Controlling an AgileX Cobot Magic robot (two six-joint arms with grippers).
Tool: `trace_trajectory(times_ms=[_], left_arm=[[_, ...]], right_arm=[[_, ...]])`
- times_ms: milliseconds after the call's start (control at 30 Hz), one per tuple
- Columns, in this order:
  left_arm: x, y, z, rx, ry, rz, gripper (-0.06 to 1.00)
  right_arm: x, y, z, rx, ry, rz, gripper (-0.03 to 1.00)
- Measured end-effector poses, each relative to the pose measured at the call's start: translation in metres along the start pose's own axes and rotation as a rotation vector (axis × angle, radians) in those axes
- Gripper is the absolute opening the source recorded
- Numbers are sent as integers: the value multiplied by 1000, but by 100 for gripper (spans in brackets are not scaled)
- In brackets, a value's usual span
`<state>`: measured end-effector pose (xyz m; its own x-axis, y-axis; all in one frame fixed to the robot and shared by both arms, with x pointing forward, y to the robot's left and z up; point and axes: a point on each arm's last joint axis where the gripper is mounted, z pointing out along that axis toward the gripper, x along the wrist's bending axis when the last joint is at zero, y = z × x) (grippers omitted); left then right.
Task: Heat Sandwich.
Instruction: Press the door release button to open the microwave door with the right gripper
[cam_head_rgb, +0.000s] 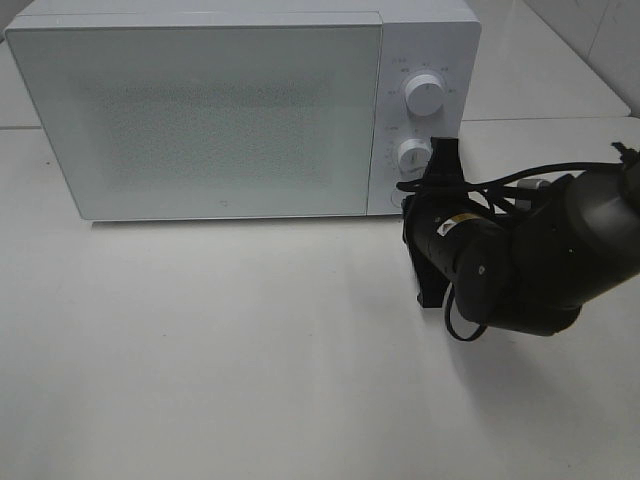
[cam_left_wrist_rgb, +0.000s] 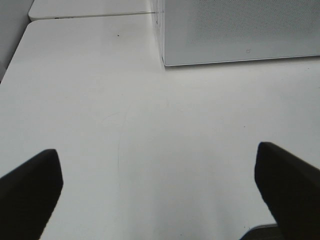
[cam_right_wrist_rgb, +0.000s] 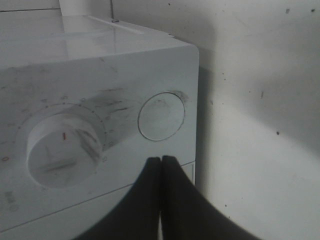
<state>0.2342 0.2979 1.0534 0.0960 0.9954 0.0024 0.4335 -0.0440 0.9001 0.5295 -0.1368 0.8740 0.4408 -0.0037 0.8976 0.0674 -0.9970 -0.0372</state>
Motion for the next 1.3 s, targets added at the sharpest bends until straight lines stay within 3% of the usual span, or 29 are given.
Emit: trace_trajectory(times_ms=[700,1300], left_arm=[[0,0,0,0,0,0,99],[0,0,0,0,0,0,99]], right_arm=[[4,1,47,-38,-29,17,1],[1,0,55,-63,-14,13,1]])
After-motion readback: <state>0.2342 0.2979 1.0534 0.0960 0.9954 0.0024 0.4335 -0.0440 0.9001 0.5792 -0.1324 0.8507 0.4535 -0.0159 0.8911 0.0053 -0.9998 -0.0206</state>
